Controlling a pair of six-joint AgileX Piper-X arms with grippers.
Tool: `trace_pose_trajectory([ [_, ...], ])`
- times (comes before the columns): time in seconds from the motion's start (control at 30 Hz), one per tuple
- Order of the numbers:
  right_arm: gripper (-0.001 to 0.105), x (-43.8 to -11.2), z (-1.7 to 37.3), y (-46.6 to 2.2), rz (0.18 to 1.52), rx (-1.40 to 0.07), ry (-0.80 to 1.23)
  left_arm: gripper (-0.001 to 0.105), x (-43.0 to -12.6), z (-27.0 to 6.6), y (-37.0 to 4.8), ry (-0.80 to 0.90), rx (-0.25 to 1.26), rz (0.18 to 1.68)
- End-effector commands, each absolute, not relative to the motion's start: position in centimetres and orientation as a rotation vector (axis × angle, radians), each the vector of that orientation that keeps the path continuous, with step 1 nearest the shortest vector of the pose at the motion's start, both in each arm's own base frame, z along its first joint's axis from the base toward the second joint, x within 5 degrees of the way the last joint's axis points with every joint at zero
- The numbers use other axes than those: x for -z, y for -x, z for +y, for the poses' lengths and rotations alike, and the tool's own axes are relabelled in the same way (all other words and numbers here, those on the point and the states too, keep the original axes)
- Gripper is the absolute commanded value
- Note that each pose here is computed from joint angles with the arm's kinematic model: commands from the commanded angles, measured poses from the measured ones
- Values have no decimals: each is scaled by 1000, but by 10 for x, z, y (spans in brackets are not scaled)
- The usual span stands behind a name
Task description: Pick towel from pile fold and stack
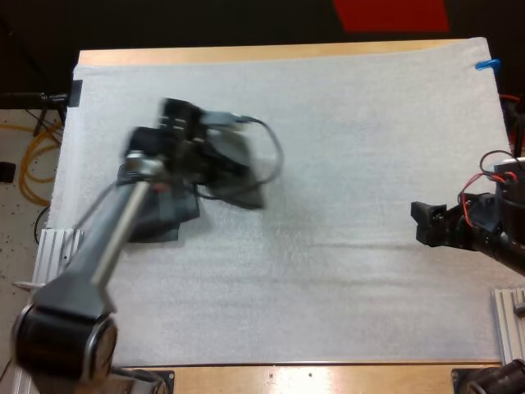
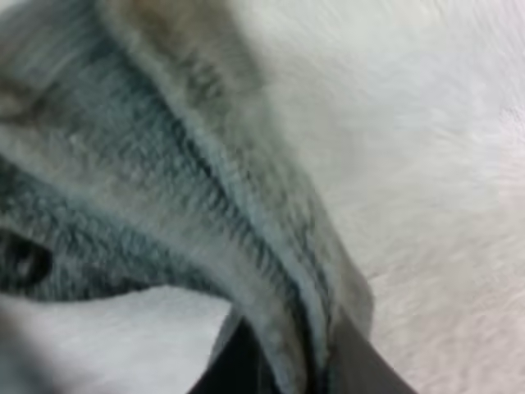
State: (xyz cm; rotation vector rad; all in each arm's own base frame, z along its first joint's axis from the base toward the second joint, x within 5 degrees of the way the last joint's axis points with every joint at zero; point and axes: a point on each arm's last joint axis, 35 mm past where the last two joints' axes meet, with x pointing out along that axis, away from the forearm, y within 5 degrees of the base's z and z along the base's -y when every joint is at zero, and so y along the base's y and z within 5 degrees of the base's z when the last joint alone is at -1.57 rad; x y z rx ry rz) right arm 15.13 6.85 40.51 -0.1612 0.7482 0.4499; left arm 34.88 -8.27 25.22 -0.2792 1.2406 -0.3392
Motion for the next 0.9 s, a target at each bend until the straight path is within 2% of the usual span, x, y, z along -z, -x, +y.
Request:
trace_pose_trajectory([
  [0.0,71,-408,69,-154,732,-450,159,0,-265,-63,-345,276,306,1224],
  [0.13,71,-406,71,-158,742,-452,160,0,-273,-17,-340,327,210,1223],
  [0.3,71,-404,73,-160,742,-465,155,0,-259,32,-332,406,127,1289],
  [0.47,71,-406,73,-161,725,-470,150,0,-237,65,-329,477,47,1332],
  [0.63,71,-407,77,-161,718,-575,109,1,-225,82,-329,444,38,1351],
  [0.73,71,-407,79,-160,721,-633,87,8,-224,85,-329,367,-4,1365],
  [0.83,71,-409,81,-159,716,-700,61,24,-224,85,-329,336,-15,1370],
  [0.87,71,-409,82,-159,710,-727,50,33,-224,86,-329,324,-30,1373],
])
